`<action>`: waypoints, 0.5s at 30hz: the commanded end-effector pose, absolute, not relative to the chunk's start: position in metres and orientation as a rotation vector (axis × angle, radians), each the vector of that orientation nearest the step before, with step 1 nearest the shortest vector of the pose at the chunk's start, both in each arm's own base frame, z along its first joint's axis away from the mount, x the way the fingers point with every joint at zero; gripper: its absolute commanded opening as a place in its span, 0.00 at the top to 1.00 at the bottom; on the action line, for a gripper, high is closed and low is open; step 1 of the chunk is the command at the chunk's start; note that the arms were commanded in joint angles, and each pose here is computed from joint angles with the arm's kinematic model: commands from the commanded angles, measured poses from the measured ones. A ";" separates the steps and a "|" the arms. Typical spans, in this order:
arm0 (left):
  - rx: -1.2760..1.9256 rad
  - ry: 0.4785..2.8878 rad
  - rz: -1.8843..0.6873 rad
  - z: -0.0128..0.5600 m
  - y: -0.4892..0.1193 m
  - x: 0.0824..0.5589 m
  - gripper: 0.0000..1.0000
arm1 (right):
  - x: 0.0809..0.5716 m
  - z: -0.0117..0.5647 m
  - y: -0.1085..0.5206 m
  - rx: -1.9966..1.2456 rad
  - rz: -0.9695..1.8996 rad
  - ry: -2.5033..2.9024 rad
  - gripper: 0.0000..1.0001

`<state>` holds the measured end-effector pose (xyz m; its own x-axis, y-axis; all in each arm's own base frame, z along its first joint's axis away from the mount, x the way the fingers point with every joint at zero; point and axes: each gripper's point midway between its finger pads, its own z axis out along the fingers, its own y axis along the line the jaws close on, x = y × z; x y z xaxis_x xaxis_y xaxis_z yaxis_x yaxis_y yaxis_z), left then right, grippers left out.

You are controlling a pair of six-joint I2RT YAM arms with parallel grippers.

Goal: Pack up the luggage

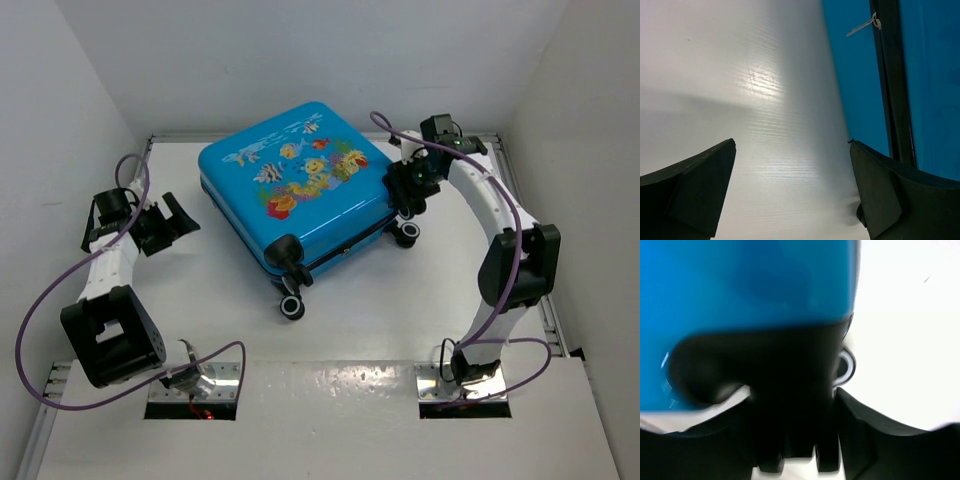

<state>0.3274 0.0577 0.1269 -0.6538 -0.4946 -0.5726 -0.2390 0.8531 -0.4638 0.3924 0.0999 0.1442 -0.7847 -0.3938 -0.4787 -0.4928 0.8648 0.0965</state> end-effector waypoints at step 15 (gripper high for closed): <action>-0.521 2.247 -0.450 0.136 0.059 0.329 0.00 | 0.423 0.236 0.050 -0.378 0.258 2.270 0.13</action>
